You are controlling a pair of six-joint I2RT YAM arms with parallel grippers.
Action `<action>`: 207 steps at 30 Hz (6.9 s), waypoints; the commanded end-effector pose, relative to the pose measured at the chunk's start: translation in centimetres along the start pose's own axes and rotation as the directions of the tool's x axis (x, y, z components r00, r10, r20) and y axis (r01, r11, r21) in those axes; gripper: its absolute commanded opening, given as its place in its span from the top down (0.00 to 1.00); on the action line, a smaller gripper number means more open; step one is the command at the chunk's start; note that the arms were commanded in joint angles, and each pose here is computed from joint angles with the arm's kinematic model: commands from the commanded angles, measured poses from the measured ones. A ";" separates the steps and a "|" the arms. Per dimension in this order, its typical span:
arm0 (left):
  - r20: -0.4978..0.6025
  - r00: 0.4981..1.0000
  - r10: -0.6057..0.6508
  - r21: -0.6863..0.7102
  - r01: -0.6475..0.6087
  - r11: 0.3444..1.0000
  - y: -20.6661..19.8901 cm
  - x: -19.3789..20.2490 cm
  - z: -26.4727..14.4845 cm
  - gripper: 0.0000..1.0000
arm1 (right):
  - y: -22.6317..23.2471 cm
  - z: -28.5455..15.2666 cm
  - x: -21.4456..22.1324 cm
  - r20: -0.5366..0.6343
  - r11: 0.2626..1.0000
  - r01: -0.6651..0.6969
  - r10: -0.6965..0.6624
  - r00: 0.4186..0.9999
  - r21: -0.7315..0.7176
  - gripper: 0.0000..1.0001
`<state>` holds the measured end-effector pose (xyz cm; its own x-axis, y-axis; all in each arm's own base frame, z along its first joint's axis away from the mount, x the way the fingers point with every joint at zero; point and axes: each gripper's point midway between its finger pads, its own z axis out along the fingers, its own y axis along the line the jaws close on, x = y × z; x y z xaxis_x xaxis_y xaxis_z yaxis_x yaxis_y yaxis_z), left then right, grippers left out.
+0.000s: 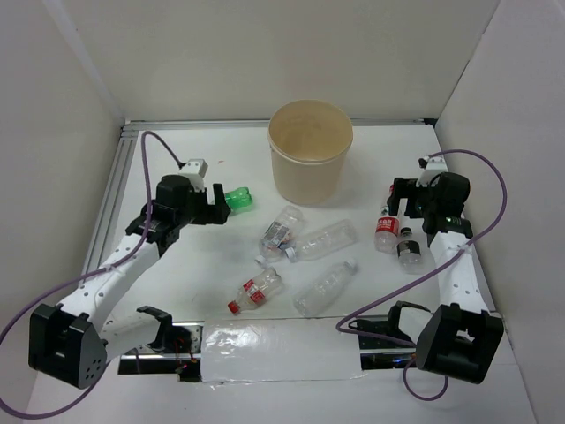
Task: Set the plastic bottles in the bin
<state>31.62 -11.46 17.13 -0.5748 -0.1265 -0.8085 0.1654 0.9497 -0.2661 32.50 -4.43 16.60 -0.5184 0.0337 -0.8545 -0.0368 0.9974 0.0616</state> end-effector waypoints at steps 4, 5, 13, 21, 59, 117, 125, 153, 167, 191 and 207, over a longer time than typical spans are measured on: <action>-0.038 0.980 0.197 0.066 -0.195 0.979 -2.4 -0.2 0.7 0.00 | 1.4 -0.3 -0.2 -0.002 0.992 0.080 -0.080 0.997 -0.101 0.00; -0.060 0.975 0.212 0.060 -0.208 0.976 -2.4 0.2 1.1 0.00 | 1.4 -0.3 -0.2 -0.002 0.992 0.080 -0.080 0.997 -0.101 0.00; -0.106 0.917 0.384 0.086 -0.377 0.922 -3.0 2.0 3.0 0.00 | 0.7 0.1 1.3 -0.056 0.986 0.089 -0.098 0.994 -0.143 0.14; -0.134 0.841 0.524 0.066 -0.520 0.852 -1.9 3.0 5.3 0.00 | 2.1 0.0 2.3 -0.060 0.967 0.110 -0.126 0.990 -0.228 0.09; 0.206 0.875 0.439 0.068 -0.460 0.885 -7.0 -12.5 3.7 0.89 | 1.4 1.1 2.5 -0.108 0.967 0.090 -0.118 0.987 -0.238 0.28; -0.367 0.839 0.402 0.422 -0.235 0.876 -15.2 14.6 -6.4 0.00 | 17.6 -2.4 -28.7 0.592 0.650 0.529 -0.149 0.792 -0.545 0.86; -0.482 0.774 0.409 0.328 -0.274 0.904 -14.3 19.7 -4.9 0.00 | 28.5 2.8 -27.1 0.636 0.518 0.590 -0.109 0.764 -0.620 0.76; 0.013 0.933 0.359 0.469 -0.323 0.822 -24.5 2.4 -10.5 1.00 | 10.3 -6.0 -7.6 0.307 0.639 0.444 -0.320 0.896 -0.628 0.78; 0.592 0.803 -0.075 0.412 -0.222 0.884 -29.7 -26.7 0.3 0.92 | 7.4 -5.3 3.2 0.047 0.780 0.322 -0.353 0.934 -0.536 0.27; 0.428 0.875 0.227 0.221 -0.344 0.912 -21.0 -18.3 1.2 0.00 | -5.4 -3.5 3.5 -0.293 0.979 0.102 -0.047 0.955 0.176 0.05; 0.165 0.967 0.192 0.173 -0.220 0.960 -12.2 0.8 -1.9 0.00 | -7.8 1.4 14.5 -0.653 0.991 0.014 0.076 0.753 0.132 0.17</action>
<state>26.52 -22.32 17.42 -0.4654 0.1203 -0.8769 0.4567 0.8813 -0.1215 25.90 -11.39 4.01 -0.9435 0.0691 -0.3239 0.0816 0.9964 -0.0250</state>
